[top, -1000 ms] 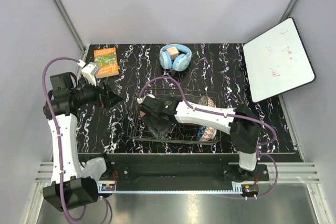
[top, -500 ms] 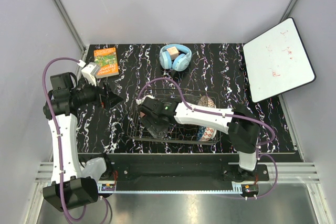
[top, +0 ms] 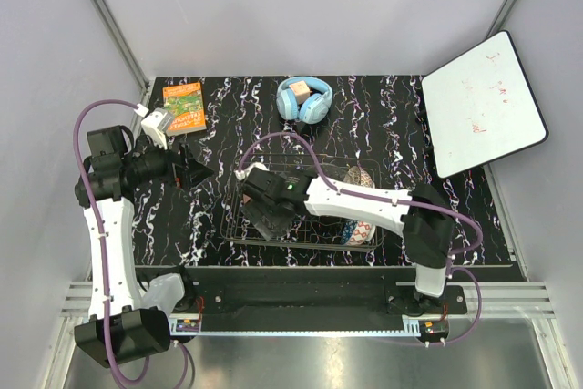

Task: Load the mixed dishes into the dish rack

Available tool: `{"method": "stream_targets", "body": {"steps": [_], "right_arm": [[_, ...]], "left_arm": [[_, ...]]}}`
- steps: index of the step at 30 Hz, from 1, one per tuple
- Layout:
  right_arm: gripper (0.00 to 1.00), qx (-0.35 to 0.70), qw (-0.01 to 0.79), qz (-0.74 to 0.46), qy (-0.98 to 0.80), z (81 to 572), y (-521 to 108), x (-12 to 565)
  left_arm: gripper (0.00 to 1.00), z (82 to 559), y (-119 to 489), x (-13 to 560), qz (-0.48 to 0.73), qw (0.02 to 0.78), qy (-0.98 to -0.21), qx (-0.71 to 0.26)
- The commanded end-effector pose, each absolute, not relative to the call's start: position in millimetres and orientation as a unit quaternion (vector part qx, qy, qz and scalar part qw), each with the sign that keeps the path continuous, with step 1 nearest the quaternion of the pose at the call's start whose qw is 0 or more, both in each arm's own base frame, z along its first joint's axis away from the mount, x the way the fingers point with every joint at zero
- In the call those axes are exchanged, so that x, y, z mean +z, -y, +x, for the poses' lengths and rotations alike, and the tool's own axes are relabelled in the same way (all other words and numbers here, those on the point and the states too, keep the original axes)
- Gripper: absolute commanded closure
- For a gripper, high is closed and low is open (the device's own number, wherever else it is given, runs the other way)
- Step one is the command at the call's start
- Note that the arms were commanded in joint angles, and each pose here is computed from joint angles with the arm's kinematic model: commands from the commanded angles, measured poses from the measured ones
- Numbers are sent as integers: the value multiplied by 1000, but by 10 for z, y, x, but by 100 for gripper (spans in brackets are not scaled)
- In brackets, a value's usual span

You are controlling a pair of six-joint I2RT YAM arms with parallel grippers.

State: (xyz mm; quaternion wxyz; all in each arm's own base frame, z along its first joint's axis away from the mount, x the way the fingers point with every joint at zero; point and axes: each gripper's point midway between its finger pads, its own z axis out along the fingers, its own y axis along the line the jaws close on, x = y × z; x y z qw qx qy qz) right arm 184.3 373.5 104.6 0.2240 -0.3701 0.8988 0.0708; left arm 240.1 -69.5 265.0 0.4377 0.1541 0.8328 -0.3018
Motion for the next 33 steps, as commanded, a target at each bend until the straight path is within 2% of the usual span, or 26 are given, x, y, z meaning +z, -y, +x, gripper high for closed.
{"method": "stream_targets", "body": {"steps": [1,8,12,22,33], "right_arm": [[0,90,298,-355,-882,1924,-3687,1836],[0,91,380,-300,-870,1977,-3222,2555],[0,58,431,-236,-869,2069,-2832,2705],[0,97,439,-156,-879,1859,-2378,2652],[0,119,450,-149,-873,1821,-2305,2749]], "left_arm": [[1,2439,684,2818,177,466,-819,-286],[1,2451,608,2717,166,460,-832,-264],[1,2471,494,2543,150,446,-851,-233],[1,2388,261,2181,144,424,-880,-158],[1,2369,224,2029,145,408,-889,-151]]}}
